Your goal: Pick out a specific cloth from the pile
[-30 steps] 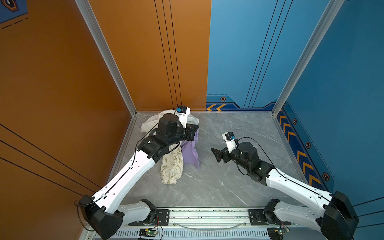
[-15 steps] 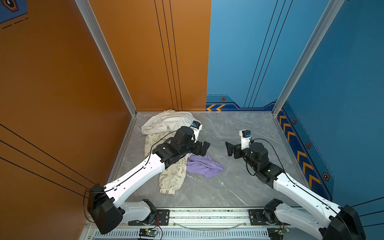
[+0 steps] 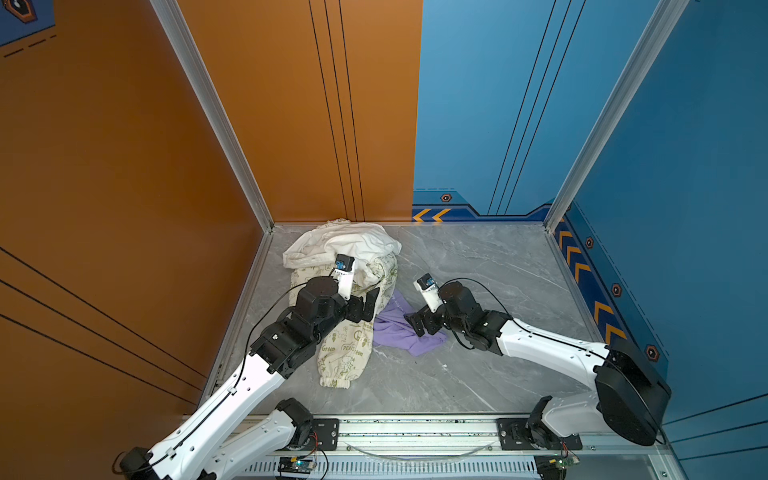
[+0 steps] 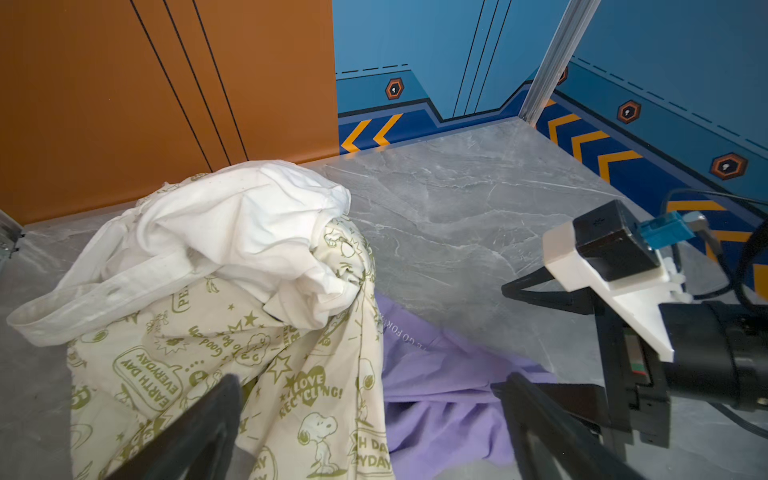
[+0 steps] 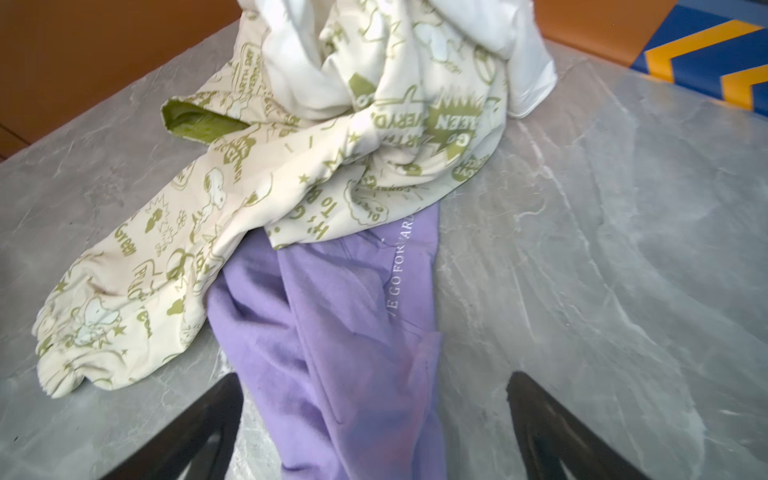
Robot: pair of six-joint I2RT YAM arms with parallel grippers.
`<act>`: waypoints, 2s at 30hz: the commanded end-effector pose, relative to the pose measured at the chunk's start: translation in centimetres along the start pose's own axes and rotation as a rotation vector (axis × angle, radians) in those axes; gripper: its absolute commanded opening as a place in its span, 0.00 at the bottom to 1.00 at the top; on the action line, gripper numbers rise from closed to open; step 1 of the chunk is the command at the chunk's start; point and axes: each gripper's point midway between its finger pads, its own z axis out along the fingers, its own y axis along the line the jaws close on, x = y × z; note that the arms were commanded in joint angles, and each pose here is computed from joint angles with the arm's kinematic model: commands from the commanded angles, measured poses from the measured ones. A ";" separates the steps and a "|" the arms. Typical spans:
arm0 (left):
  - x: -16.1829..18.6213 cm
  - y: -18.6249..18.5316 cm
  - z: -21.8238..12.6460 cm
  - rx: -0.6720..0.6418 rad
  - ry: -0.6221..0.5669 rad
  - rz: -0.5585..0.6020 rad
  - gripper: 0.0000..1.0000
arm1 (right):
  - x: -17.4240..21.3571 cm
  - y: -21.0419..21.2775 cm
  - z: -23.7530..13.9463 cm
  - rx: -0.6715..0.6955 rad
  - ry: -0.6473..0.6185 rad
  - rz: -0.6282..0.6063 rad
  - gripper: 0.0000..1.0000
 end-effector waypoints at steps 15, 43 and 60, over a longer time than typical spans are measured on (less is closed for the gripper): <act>5.4 2.4 -1.9 -0.041 -0.028 0.216 0.98 | 4.8 1.9 6.3 -0.021 0.220 -0.043 0.56; 7.3 4.3 -3.1 -0.139 -0.138 0.262 0.98 | -12.0 4.6 -0.3 -0.070 -0.248 -0.041 0.00; 7.0 4.8 -3.6 -0.171 -0.161 0.267 0.98 | -21.8 9.2 -3.7 -0.191 -0.408 -0.104 0.00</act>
